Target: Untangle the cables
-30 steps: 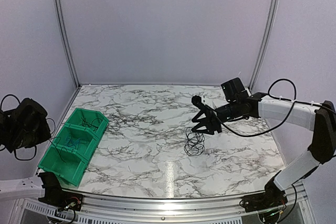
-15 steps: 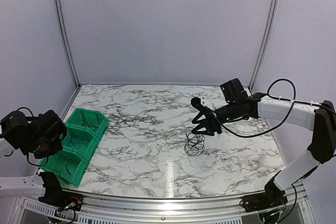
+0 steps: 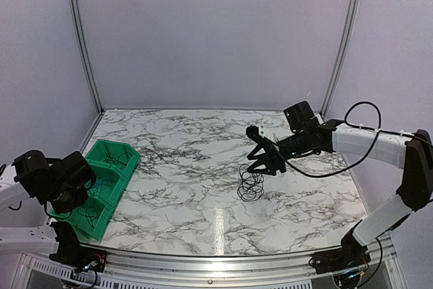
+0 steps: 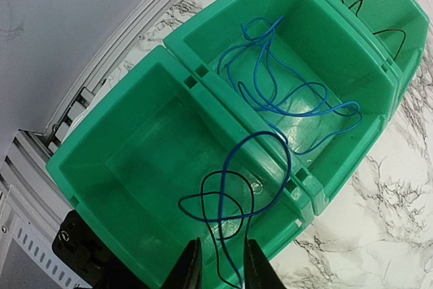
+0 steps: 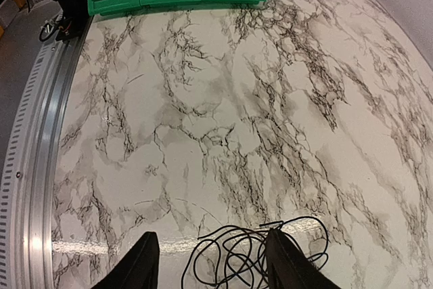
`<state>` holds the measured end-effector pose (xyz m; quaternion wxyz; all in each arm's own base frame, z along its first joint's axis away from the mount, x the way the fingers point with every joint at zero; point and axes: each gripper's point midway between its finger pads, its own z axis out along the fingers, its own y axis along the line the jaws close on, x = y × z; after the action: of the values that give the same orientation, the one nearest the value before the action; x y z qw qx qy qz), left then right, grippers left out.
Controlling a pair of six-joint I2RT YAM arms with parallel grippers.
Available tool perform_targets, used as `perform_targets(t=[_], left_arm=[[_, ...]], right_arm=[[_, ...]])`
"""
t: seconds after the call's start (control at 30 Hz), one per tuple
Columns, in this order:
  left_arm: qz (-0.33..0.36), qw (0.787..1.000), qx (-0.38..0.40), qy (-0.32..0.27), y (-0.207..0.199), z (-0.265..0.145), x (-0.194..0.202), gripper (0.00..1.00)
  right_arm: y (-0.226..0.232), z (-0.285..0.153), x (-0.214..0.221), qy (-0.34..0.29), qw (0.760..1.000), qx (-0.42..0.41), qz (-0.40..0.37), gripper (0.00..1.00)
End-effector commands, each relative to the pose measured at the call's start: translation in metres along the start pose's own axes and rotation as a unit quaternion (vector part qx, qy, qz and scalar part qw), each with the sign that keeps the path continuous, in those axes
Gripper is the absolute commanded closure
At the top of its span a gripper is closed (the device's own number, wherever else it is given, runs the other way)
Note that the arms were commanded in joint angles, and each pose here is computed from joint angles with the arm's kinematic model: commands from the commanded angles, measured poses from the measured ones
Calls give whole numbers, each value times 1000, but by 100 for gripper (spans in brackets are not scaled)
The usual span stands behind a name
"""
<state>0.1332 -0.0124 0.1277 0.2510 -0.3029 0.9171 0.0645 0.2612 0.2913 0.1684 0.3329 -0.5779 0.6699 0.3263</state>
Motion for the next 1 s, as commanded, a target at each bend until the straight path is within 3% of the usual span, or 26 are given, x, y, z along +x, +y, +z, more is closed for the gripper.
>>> perform_targets(t=[0.0,0.13,0.23,0.33,0.53,0.63,0.83,0.97], left_arm=[[-24,1000,-1,-15,1,-1,-6,76],[-66,997,21,-33,5,-4,-12,67],[-80,994,46,-61,3,-14,-26,67],[-56,993,59,-88,-5,-28,-43,66],[36,993,24,-109,-27,-29,-56,43],[60,989,-1,-137,-33,-20,-62,40],[159,971,56,-171,-111,-17,-75,39],[204,952,179,-143,-190,-28,-66,37]], right_arm=[[1,-5,-16,-9,1000,2,-19,46],[1,-6,-17,-11,1000,3,-21,46],[1,-5,-17,-10,1000,3,-20,46],[0,-5,-16,-9,1000,4,-18,46],[-4,-3,-13,-2,1000,11,-16,46],[-4,-4,-13,-1,1000,13,-17,46],[-17,-2,-6,11,999,38,-1,46],[-38,2,14,40,997,63,26,48]])
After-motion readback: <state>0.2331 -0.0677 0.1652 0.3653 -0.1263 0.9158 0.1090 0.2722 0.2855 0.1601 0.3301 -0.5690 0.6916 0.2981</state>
